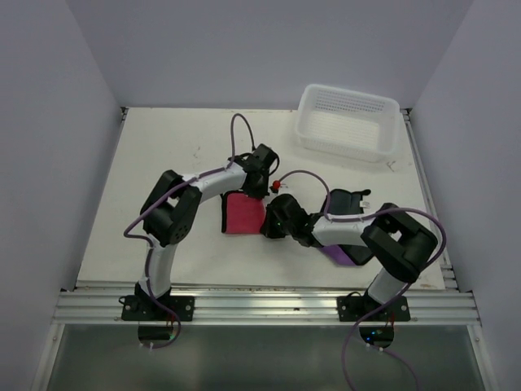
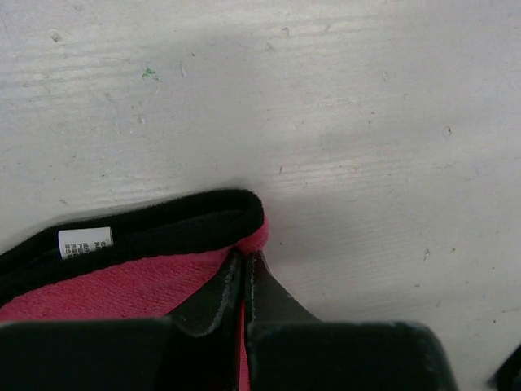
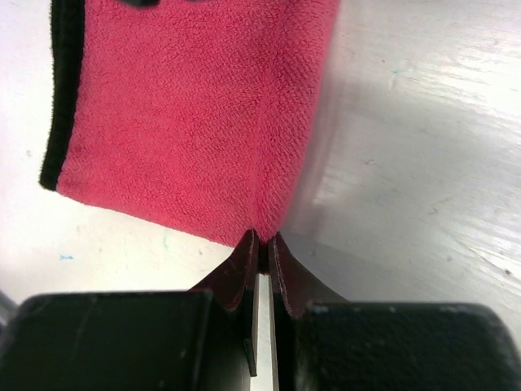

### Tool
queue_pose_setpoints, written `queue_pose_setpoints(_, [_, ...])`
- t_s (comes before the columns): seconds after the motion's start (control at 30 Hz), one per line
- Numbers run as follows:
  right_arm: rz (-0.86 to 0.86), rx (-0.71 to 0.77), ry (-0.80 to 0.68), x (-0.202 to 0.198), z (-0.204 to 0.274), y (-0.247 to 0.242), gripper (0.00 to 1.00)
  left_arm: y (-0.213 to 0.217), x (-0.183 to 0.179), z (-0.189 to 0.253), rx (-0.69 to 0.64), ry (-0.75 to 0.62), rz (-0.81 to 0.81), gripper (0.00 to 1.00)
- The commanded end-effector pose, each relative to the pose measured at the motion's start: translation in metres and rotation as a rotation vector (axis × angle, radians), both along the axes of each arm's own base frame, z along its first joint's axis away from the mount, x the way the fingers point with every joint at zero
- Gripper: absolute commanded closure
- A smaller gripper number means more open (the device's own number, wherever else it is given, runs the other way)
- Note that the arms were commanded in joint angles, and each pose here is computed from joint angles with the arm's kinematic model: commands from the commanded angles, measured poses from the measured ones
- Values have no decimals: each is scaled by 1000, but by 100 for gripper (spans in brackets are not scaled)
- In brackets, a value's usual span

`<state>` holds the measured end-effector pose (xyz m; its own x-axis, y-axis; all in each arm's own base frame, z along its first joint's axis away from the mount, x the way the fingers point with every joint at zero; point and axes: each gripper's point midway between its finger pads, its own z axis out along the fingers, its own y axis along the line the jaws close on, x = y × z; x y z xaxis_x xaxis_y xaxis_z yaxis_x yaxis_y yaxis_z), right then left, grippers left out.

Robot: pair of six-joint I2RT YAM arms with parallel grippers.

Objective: Roll the towels
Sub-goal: Roll the towel

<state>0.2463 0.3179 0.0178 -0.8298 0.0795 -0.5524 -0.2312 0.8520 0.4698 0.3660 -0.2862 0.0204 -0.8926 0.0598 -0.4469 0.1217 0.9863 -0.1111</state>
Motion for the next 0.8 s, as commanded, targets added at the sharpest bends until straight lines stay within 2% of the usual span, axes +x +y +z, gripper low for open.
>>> queue_pose_setpoints(0.0, [32, -164, -30, -12, -7, -22, 100, -4, 12, 3, -117, -6, 66, 100])
queue_pose_setpoints(0.2, [57, -303, -111, -18, -2, -36, 100, -9, 20, 26, -337, -77, 114, 100])
queue_pose_setpoints(0.57, [146, -562, -281, -25, 17, -44, 100, -23, 26, 48, -545, -157, 100, 100])
queue_pose_setpoints(0.77, [171, -663, -335, -34, 20, -49, 100, -21, 28, 62, -608, -201, 74, 100])
